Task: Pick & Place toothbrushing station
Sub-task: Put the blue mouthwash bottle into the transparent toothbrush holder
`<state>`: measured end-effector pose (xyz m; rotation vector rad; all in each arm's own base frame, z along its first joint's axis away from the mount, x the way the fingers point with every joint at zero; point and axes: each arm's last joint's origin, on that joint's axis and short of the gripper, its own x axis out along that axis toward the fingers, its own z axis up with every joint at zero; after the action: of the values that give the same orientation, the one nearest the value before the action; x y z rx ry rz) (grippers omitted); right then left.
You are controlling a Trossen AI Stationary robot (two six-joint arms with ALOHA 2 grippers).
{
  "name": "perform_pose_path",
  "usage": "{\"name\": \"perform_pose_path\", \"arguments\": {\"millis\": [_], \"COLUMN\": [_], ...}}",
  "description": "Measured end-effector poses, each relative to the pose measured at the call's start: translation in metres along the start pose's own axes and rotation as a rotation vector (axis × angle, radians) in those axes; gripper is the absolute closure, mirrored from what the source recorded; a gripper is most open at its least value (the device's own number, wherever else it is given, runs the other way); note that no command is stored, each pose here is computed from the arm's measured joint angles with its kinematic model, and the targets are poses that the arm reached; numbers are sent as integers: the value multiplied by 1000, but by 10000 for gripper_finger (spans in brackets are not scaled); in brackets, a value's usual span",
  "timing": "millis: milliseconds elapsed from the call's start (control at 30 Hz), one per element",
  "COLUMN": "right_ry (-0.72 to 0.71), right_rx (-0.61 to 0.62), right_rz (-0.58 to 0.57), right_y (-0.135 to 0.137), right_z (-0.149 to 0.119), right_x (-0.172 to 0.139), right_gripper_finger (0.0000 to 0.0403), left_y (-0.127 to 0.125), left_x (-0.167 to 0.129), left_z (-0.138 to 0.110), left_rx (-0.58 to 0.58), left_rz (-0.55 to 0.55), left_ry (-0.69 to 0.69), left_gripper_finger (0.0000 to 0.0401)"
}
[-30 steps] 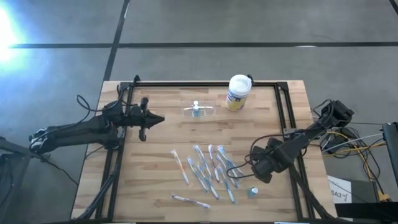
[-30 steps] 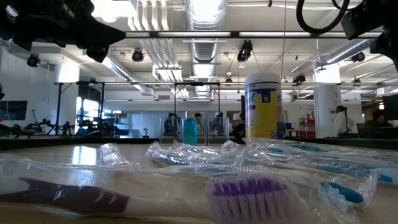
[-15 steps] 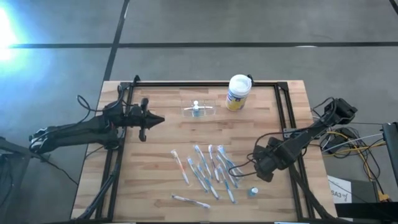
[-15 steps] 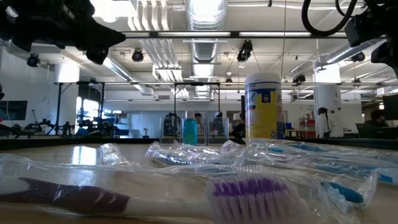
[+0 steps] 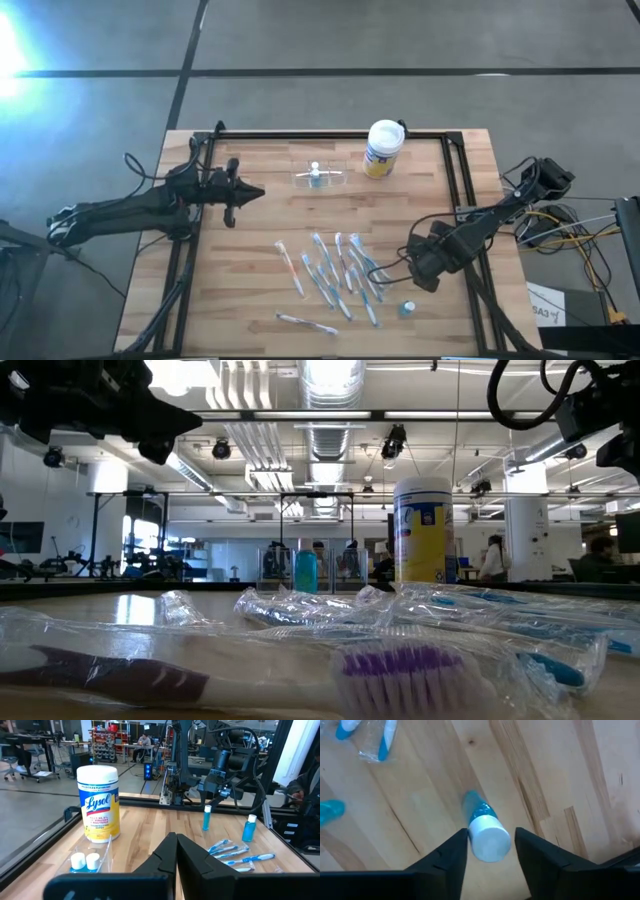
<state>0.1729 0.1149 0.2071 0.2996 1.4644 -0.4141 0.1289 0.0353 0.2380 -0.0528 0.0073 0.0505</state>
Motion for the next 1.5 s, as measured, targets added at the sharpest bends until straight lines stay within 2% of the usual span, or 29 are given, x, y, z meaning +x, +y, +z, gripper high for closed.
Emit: {"name": "perform_pose_path", "arguments": {"millis": [200, 433, 600, 767, 967, 1133, 1200, 1367, 1500], "right_ry": [-12, -52, -168, -341, -431, -418, -399, -352, -280], "right_rx": [-17, -36, -28, -21, -98, -203, -207, -58, -3], "right_rz": [16, 67, 129, 163, 73, 13, -15, -42, -39], "right_y": [1, 5, 3, -15, -48, -75, -83, -107, -120], "right_z": [2, 12, 38, 80, 141, 199, 221, 272, 302], "right_x": [-1, -17, -58, -112, -144, -147, -146, -140, -127], "right_gripper_finger": [316, 317, 317, 317, 317, 317, 317, 317, 317], "left_y": [0, 0, 0, 0, 0, 0, 0, 1, 1], "left_x": [0, 0, 0, 0, 0, 0, 0, 0, 0], "left_z": [-1, -1, -1, -3, -4, -5, -5, -6, -6], "left_rx": [-1, -1, 10, 31, 44, 71, 71, 72, 76], "left_rz": [1, 1, 1, 2, 1, 8, 8, 8, 8], "left_ry": [7, 9, 9, 24, 36, 41, 41, 53, 54], "left_gripper_finger": [386, 388, 391, 389, 385, 384, 383, 386, 390]}}
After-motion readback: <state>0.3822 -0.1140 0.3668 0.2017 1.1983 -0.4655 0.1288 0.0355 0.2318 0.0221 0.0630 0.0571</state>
